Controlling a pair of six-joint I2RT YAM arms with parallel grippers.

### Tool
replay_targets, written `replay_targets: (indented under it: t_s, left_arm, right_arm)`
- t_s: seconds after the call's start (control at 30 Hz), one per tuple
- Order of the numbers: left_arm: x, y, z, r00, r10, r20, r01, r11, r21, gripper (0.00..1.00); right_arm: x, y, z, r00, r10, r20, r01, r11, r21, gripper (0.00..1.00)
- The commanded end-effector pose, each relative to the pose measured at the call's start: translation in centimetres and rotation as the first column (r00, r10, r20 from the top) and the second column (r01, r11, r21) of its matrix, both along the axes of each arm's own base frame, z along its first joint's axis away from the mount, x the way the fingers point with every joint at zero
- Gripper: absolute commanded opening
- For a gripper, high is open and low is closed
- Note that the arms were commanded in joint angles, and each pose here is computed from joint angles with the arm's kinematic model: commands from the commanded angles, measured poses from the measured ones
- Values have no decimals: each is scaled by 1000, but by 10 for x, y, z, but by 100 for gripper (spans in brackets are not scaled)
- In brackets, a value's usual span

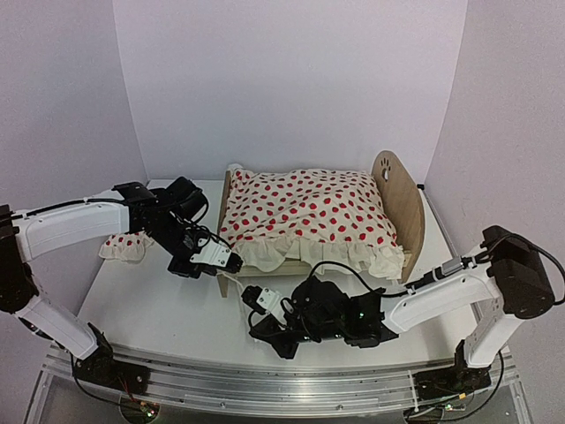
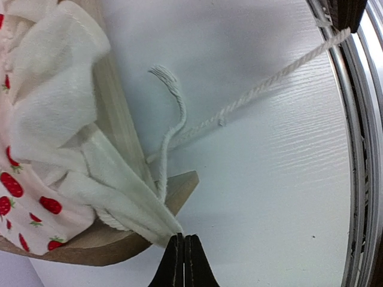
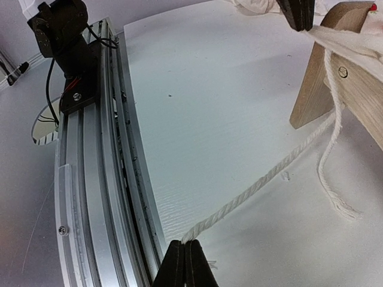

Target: Set up the pet bed

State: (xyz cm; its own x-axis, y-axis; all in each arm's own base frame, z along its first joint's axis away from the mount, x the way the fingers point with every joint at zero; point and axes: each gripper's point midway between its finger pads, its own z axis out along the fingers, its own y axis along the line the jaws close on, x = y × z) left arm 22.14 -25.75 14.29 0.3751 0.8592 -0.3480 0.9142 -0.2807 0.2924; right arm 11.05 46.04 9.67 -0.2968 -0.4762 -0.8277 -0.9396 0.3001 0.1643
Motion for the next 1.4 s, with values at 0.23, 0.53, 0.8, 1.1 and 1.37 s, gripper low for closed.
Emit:
replay_targets:
  t_s: [0.23, 0.53, 0.8, 1.1, 1.37]
  left_arm:
    - [3, 4, 6, 998, -22, 57, 23, 1000, -15, 0]
    - [-27, -20, 73, 985, -133, 107, 159, 943, -292, 47]
    - [-84, -47, 45, 965, -259, 45, 256, 888, -383, 55]
    - [-65, -61, 24, 980, -193, 52, 198, 901, -387, 49]
    - [-83, -48, -6, 951, -271, 147, 308, 876, -370, 41]
  right_arm:
    - [-18, 0, 32, 997, 56, -43, -53, 996, 77, 0]
    - [-18, 4, 40, 996, 56, -63, -49, 994, 100, 0]
    - [-13, 11, 47, 991, 11, -136, 8, 990, 141, 0]
    - [10, -2, 10, 886, -168, -432, 217, 974, 67, 0]
    - [65, -18, 19, 793, -349, -499, 436, 897, 66, 0]
